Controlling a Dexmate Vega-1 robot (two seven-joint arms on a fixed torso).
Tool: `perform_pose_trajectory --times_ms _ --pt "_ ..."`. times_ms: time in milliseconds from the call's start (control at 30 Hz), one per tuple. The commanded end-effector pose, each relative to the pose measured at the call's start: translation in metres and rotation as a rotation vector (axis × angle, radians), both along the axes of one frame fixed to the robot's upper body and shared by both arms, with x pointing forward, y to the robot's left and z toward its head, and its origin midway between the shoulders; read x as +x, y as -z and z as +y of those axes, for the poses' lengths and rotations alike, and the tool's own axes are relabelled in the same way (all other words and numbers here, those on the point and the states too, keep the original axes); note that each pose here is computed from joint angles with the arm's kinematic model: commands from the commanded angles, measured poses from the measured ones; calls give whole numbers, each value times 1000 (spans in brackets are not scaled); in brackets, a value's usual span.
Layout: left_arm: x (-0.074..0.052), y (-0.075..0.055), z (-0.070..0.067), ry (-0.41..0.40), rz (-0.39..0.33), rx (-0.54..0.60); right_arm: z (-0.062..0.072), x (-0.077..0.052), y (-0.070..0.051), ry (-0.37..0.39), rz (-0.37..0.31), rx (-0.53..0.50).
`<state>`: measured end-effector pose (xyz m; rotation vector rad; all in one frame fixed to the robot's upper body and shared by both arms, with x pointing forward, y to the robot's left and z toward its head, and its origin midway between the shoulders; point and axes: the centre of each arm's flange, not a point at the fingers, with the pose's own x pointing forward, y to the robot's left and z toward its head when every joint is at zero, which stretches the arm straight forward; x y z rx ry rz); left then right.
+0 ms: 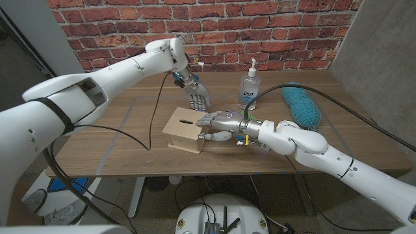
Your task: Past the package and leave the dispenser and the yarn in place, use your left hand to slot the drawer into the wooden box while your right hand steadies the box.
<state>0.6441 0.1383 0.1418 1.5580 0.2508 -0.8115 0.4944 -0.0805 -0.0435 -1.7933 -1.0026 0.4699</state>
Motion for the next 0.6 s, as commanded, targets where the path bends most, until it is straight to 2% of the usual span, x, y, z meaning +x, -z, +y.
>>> perform_pose_trajectory --times_ms 33,600 --pt "1 2 -1 5 19 -4 0 0 1 4 4 3" --pt "2 8 1 4 67 -13 0 0 2 5 7 -3"
